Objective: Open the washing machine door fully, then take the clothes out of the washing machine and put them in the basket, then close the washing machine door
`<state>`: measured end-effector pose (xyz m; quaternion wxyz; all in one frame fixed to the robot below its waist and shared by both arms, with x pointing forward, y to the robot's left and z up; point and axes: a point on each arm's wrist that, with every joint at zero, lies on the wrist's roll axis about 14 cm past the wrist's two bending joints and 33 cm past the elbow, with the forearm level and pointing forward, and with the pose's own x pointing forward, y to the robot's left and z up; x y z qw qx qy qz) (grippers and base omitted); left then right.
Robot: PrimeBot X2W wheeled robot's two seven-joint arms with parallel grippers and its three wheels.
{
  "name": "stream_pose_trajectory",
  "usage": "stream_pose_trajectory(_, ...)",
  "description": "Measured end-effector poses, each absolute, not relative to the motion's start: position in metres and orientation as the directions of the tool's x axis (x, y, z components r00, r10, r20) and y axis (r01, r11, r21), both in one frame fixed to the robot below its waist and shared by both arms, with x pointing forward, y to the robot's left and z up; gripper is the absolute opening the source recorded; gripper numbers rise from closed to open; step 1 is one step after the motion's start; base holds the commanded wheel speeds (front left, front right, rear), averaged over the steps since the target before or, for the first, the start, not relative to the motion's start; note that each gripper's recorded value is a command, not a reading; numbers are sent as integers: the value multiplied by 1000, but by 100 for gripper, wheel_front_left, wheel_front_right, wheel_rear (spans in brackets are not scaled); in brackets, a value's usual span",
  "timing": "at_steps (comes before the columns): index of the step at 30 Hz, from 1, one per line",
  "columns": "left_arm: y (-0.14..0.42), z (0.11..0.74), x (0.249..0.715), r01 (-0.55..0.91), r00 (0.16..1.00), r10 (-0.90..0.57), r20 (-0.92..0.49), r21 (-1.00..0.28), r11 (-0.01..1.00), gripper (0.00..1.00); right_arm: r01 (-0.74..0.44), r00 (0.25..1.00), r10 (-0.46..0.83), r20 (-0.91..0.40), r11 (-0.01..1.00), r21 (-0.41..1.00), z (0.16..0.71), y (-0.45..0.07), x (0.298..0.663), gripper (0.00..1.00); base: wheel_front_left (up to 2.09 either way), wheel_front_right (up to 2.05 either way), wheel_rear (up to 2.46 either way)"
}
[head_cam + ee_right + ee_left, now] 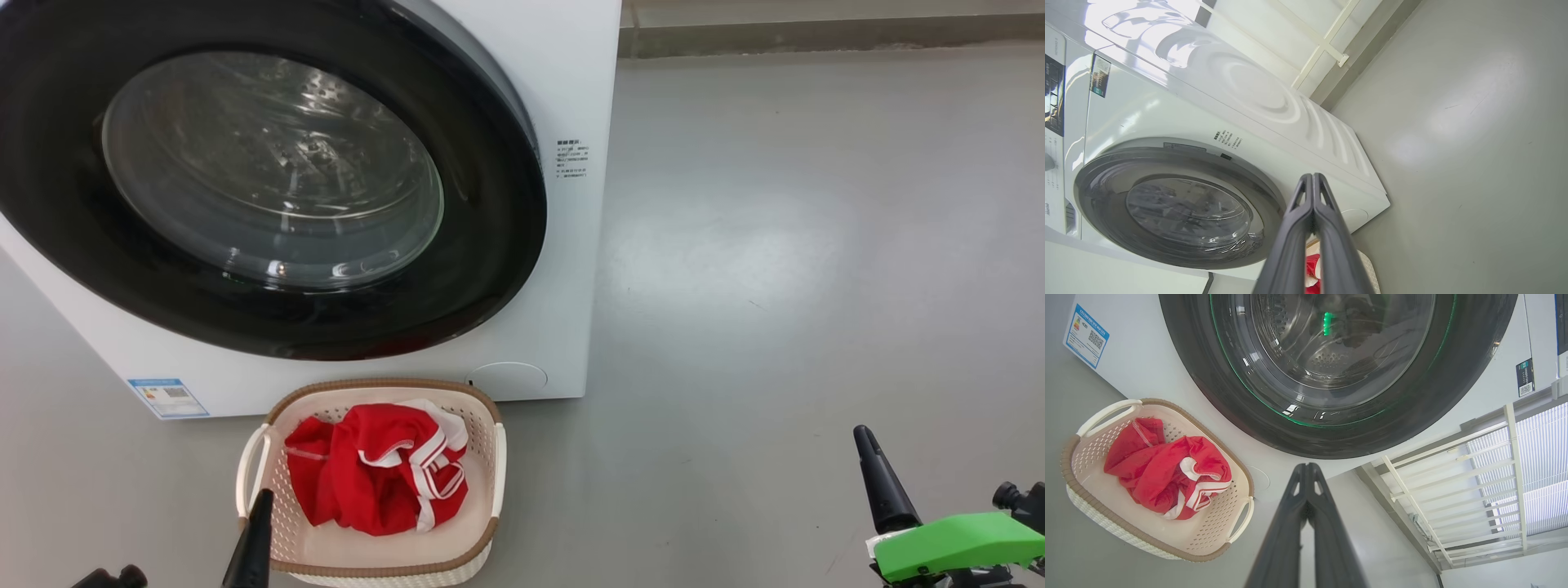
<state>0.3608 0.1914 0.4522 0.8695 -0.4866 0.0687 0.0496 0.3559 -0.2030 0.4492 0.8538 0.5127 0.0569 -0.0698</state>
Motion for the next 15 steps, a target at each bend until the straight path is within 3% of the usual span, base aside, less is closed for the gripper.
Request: stream_pose_trajectory(15, 191, 460, 366, -145, 988, 9, -153, -914, 378, 0, 160, 987, -55, -150, 338, 928, 458, -205, 362, 0, 0, 0, 0)
